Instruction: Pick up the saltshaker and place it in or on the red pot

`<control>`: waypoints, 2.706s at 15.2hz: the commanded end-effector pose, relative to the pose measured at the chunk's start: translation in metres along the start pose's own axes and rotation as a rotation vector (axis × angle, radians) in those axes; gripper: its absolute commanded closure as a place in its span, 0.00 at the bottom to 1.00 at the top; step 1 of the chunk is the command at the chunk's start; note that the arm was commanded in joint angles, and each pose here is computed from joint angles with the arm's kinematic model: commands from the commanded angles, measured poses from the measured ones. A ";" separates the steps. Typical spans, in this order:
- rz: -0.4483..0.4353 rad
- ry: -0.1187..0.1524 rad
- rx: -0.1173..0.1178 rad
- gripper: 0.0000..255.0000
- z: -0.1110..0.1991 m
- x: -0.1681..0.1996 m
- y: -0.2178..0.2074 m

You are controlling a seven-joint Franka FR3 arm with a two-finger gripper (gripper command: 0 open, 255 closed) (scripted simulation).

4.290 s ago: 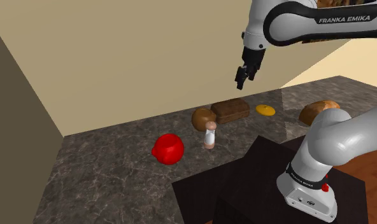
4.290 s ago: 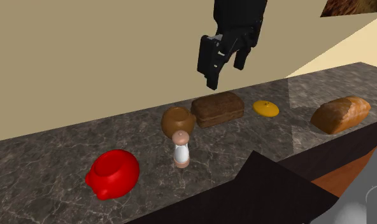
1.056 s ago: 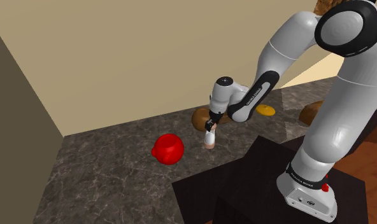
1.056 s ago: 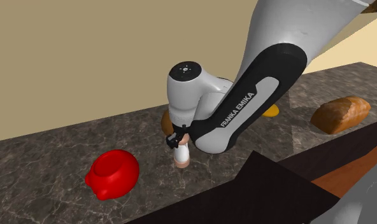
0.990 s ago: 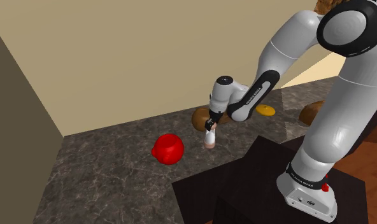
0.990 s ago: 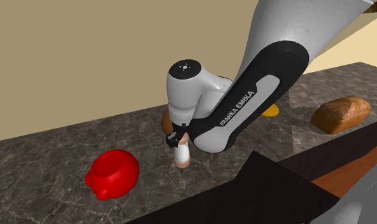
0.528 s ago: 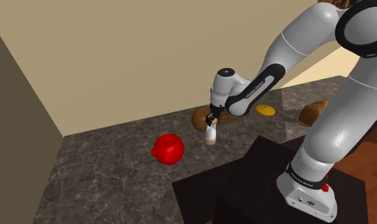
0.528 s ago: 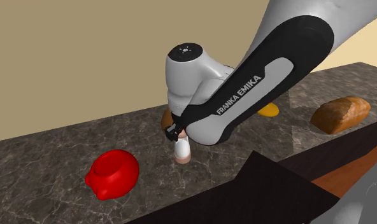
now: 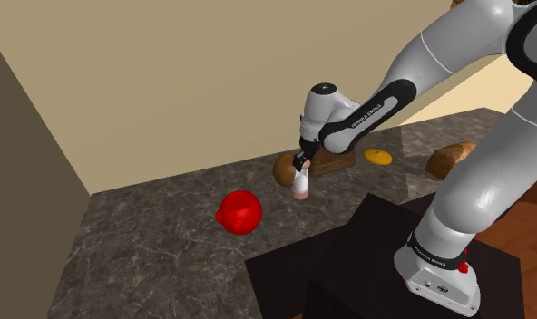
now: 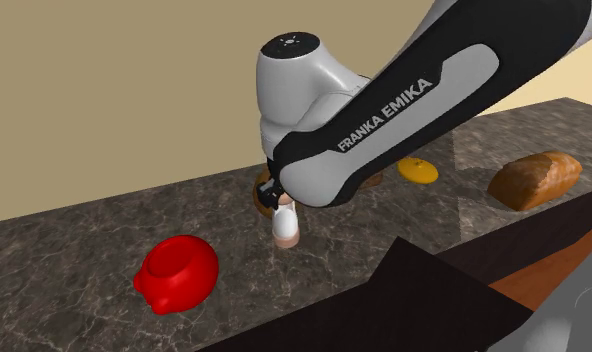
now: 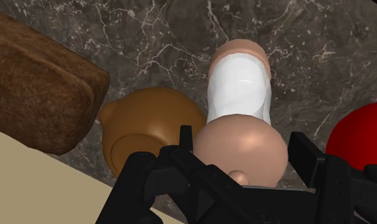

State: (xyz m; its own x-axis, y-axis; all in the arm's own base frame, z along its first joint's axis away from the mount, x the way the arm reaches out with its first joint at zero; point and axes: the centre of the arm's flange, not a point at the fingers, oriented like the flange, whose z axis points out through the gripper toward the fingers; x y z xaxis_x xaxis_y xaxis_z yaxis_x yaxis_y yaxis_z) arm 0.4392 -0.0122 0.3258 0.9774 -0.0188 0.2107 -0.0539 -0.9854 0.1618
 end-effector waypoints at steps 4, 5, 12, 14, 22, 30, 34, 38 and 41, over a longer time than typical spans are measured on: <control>0.000 0.000 0.000 1.00 -0.026 0.005 0.004; 0.000 0.000 0.000 1.00 -0.031 0.006 0.005; 0.000 0.000 0.000 1.00 -0.067 0.014 0.011; 0.000 0.000 0.000 1.00 -0.077 0.016 0.013; 0.000 0.000 0.000 1.00 -0.118 0.025 0.020; 0.000 0.000 0.000 1.00 -0.153 0.058 -0.033; 0.000 0.000 0.000 1.00 -0.170 0.082 -0.077; 0.000 0.000 0.000 1.00 -0.187 0.107 -0.120; 0.000 0.000 0.000 1.00 -0.199 0.125 -0.153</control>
State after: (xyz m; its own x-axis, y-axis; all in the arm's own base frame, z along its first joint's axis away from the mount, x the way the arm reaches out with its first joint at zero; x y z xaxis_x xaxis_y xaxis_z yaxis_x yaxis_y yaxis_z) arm 0.5240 0.1616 0.5180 0.9775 -0.0172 0.2103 -0.0522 -0.9854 0.1620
